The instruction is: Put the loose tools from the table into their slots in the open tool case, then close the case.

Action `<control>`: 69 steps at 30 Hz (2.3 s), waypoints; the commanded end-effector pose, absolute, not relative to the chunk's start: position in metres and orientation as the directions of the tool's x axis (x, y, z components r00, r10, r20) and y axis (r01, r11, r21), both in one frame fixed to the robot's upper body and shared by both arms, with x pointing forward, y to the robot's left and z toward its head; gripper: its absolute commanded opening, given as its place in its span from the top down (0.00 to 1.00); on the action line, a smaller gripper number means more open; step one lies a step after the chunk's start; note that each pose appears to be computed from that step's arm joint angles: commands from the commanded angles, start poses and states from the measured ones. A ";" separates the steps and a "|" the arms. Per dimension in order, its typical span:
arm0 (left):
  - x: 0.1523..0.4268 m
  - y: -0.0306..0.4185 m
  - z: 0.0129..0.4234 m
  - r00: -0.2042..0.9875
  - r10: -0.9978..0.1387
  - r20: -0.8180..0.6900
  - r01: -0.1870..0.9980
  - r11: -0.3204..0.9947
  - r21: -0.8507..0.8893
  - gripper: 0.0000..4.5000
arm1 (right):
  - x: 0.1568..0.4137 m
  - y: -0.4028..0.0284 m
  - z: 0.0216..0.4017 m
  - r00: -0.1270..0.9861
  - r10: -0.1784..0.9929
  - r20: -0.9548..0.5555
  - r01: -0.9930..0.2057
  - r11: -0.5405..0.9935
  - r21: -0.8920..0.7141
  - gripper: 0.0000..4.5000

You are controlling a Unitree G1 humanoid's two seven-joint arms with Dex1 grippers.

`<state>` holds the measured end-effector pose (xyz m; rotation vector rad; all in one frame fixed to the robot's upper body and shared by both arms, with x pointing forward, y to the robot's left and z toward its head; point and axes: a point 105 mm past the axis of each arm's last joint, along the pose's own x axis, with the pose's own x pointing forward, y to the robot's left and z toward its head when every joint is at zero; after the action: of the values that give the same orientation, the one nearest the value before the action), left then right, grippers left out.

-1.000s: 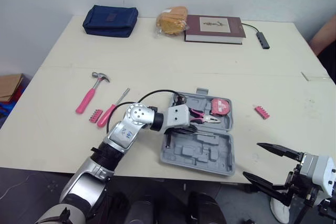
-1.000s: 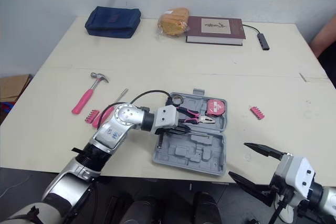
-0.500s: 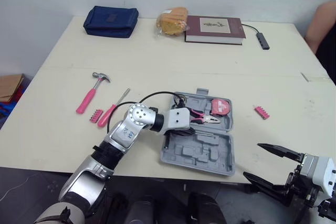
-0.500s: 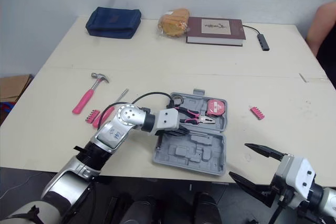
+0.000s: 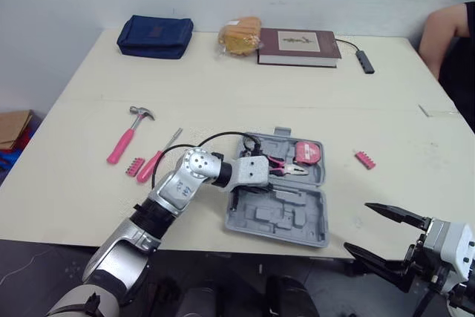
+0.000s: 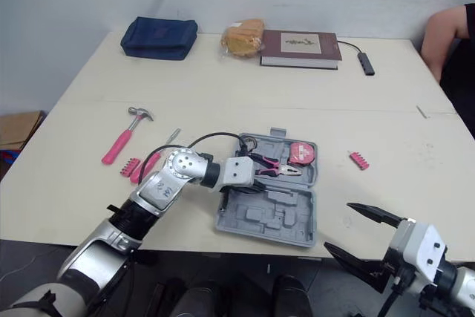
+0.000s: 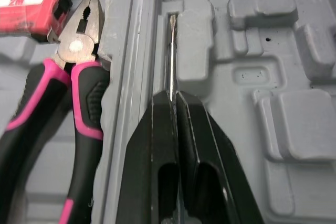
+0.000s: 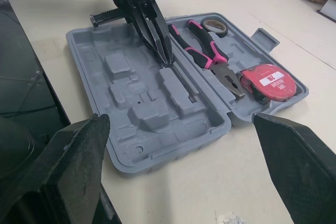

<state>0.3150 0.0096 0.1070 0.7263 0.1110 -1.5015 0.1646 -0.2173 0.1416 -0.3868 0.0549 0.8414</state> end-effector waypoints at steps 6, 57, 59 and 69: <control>0.322 0.108 0.179 0.197 -0.972 -0.127 0.910 0.133 0.394 0.81 | 0.158 -0.266 0.164 0.764 0.616 -0.193 -0.613 0.601 -0.513 0.00; 0.287 0.337 0.160 0.931 -0.353 -0.094 0.363 0.923 0.128 0.01 | 0.194 -0.255 0.175 0.757 0.651 0.057 -0.545 0.678 -0.494 0.00; 0.290 0.329 0.158 0.923 -0.366 -0.117 0.379 0.916 0.133 0.01 | 0.197 -0.244 0.180 0.736 0.674 0.069 -0.559 0.661 -0.501 0.00; 0.333 0.334 0.151 0.955 -0.172 -0.241 0.197 0.977 0.085 0.01 | 0.201 -0.200 0.197 0.605 0.792 0.079 -0.661 0.556 -0.505 0.00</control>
<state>0.3286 0.3334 0.1500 0.0888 0.2133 -0.2069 0.2051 -0.2125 0.1850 -0.4537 -0.2702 0.8259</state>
